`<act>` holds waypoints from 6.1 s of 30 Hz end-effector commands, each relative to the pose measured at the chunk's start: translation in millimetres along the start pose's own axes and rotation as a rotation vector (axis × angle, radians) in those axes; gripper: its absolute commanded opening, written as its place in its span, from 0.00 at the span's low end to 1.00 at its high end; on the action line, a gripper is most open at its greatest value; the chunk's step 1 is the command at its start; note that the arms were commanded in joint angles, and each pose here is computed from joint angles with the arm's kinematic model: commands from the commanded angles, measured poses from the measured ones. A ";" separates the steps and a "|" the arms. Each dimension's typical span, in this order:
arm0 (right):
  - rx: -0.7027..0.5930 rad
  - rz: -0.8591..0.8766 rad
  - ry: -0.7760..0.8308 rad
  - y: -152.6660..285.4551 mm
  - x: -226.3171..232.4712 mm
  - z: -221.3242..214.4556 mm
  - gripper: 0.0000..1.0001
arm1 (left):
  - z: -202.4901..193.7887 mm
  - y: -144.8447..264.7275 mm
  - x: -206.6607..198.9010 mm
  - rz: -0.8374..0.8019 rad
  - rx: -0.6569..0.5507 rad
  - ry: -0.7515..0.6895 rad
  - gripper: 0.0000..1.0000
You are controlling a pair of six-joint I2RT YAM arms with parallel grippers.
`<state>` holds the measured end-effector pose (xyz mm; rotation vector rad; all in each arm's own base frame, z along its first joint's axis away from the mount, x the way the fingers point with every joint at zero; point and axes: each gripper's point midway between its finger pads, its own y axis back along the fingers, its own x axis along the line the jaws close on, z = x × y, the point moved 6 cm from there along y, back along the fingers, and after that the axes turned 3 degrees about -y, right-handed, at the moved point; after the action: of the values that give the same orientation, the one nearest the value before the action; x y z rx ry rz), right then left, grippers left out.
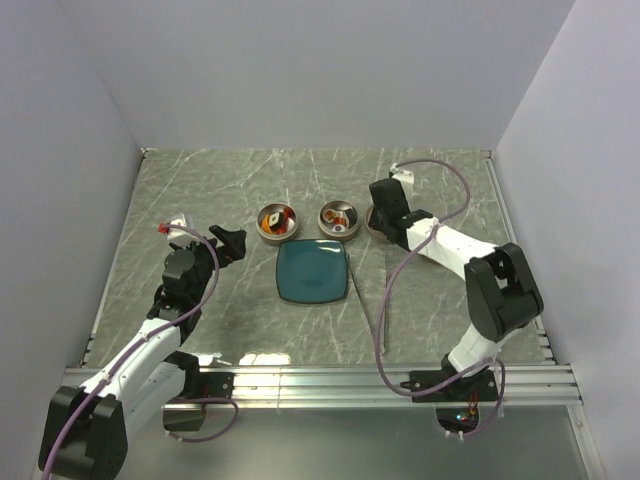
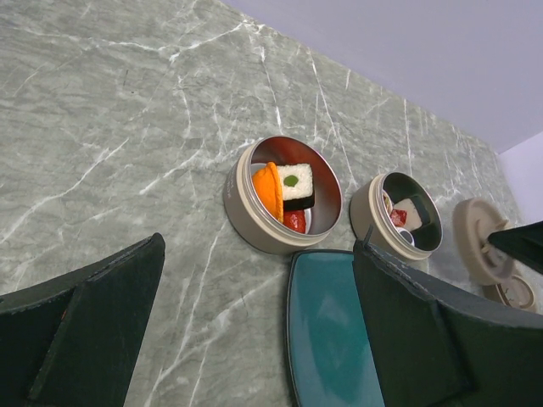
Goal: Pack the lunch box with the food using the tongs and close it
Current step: Pick up the lid of the lunch box with the right arm, then put the lid back on the lunch box, then pick up the lid of the lunch box with the right arm
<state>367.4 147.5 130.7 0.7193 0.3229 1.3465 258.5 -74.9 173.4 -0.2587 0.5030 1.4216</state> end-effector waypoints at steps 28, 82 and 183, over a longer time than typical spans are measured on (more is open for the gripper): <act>0.141 0.684 0.333 33.0 238.7 -1.8 0.00 | 13.7 -1.2 -1.2 0.019 -0.062 0.015 1.00; 0.259 0.509 0.358 -14.0 208.7 -66.8 0.00 | 13.1 0.9 -1.9 0.006 -0.066 0.016 0.99; 0.120 -0.477 0.007 0.6 -134.6 7.8 0.75 | 11.6 3.2 -4.1 -0.022 -0.065 0.023 0.99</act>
<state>334.7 19.7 101.3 0.6887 0.5750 0.9050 256.4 -71.4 181.1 -0.2973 0.4810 1.4392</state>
